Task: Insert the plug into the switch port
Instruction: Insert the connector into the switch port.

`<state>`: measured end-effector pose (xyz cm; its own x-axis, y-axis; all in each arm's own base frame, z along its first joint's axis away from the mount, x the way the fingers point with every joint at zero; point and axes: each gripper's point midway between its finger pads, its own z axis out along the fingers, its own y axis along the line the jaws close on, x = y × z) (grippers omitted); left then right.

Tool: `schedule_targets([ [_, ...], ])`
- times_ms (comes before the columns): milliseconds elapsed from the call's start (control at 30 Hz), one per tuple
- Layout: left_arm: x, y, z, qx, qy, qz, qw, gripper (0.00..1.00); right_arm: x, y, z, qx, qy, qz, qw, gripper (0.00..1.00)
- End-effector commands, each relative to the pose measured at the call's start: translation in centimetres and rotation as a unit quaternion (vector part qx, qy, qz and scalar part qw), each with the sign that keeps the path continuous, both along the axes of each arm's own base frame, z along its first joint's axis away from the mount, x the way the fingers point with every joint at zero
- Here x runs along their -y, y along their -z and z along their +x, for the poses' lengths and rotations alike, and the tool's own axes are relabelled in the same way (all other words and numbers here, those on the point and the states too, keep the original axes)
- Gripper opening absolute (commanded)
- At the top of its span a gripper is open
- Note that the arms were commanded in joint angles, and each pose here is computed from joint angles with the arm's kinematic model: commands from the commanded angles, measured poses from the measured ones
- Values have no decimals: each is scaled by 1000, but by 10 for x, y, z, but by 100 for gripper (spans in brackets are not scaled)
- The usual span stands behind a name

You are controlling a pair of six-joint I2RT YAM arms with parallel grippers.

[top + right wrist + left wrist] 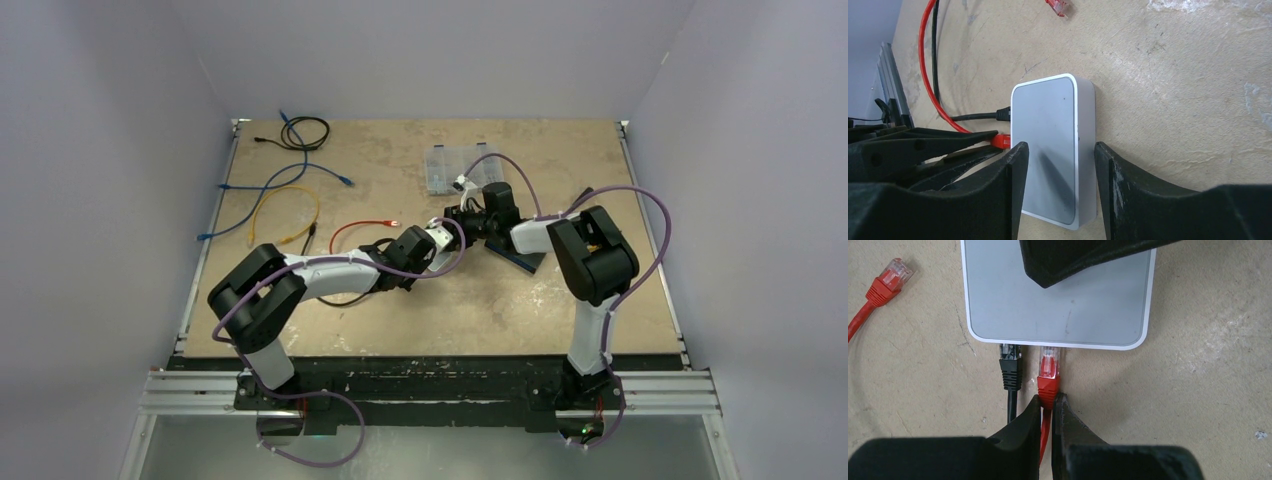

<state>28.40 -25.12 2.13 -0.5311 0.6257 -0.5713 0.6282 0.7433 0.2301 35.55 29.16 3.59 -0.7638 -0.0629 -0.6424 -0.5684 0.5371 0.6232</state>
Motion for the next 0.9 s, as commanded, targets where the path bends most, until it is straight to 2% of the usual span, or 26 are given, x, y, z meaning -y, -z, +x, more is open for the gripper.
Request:
schedule_targets([
  [0,10,-22,7,34,6,-35,999,0,0,10,-3,-12,-5,-1,1000,54],
  [467,9,-21,6,33,-1,-36,999,0,0,14,-4,-17,-5,-3,1000,53],
  [867,10,-5,-2,-5,10,-17,1000,0,1,16,-4,-19,-4,-7,1000,52],
])
